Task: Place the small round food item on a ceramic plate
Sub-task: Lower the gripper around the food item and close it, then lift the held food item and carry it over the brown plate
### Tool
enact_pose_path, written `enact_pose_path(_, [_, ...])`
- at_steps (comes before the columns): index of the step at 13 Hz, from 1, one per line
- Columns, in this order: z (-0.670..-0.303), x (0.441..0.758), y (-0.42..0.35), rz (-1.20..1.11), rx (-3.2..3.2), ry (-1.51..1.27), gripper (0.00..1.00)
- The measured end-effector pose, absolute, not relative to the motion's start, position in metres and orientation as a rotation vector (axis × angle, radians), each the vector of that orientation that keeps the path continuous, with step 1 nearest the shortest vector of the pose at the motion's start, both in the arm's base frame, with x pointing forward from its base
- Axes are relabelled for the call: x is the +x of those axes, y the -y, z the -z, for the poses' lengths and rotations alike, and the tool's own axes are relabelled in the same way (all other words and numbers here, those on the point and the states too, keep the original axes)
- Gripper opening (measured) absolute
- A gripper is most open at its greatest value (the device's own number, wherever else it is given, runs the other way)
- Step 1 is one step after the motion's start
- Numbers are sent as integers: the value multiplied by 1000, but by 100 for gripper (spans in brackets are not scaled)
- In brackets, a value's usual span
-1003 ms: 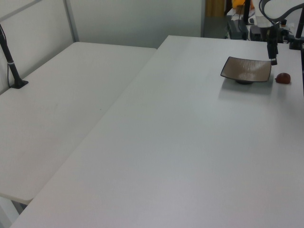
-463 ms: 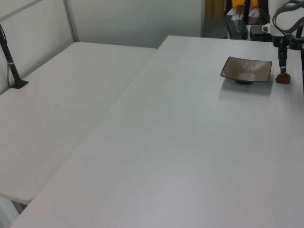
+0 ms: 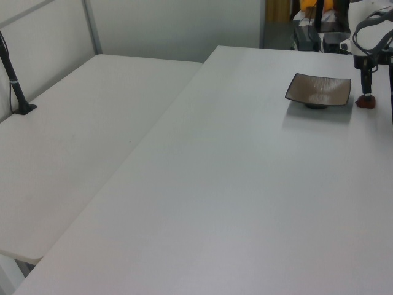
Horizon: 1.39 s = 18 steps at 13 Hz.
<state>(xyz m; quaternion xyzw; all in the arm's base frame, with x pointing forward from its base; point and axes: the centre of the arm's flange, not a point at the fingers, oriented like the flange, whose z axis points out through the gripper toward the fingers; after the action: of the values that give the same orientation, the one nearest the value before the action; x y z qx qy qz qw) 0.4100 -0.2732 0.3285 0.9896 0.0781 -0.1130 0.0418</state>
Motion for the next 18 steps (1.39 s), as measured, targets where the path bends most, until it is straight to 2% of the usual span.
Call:
enact_pose_path(6, [-310,414,274,361,3016,-251,95])
enact_pose_path(7, [-310,414,274,363,3016,-255,86])
enact_pose_path(8, [-309,414,274,366,3016,-274,68])
enact_pose_path(10, [-307,413,274,379,3017,-310,45])
enact_pose_path(12, [-307,413,274,386,3018,-325,30])
enact_pose_path(15, [-307,412,274,404,3022,-326,19])
enact_pose_path(18, [-319,409,276,455,3036,-309,21])
